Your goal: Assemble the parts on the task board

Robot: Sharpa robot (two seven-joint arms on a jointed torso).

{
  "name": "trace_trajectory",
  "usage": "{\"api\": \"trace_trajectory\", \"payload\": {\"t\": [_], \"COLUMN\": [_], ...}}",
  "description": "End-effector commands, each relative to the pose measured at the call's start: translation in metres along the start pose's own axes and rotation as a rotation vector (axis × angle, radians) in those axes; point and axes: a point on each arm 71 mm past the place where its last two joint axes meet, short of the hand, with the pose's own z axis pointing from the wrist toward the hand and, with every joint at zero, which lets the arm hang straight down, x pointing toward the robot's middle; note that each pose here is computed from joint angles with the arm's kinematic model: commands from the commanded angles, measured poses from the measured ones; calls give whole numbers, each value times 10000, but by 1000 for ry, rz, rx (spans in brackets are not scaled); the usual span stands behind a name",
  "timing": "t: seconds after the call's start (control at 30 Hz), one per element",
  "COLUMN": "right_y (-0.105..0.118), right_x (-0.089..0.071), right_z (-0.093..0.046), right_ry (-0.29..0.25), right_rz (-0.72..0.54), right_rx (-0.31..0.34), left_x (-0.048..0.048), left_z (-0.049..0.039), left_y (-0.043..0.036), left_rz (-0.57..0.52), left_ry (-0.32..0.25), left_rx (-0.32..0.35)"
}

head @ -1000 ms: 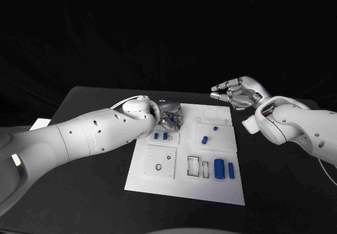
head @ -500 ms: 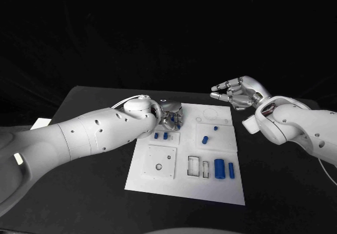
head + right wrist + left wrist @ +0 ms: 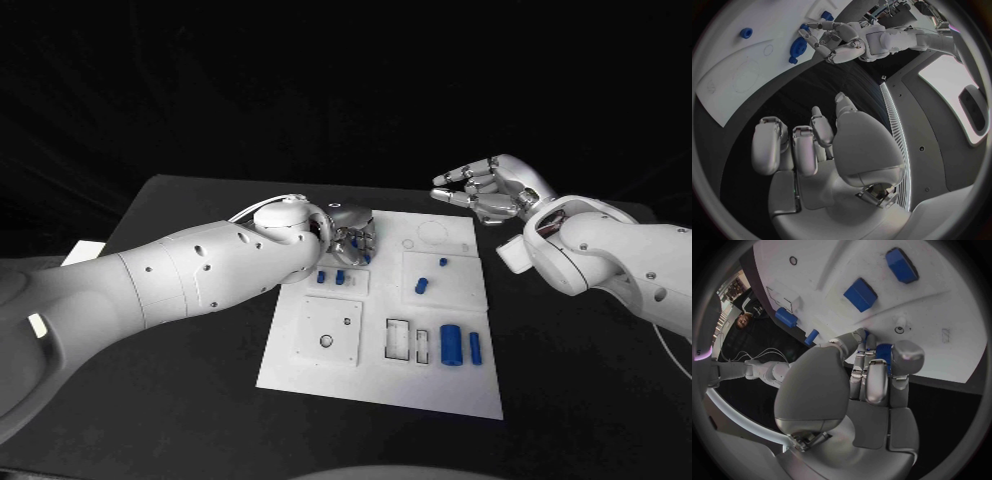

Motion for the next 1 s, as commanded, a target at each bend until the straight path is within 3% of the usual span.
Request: {"api": "trace_trajectory", "payload": {"t": [0.03, 0.57, 1.0], "right_y": [15, 5, -9], "right_x": [19, 5, -11], "right_z": [2, -5, -14], "right_ry": [14, 12, 10], "right_rz": [3, 1, -1], "right_rx": [-13, -11, -8], "left_x": [28, -140, -162], "left_z": [-27, -281, -555], "left_y": [14, 122, 379], "left_rz": [-24, -92, -144], "left_ry": [-20, -126, -122], "left_rx": [2, 6, -49]}}
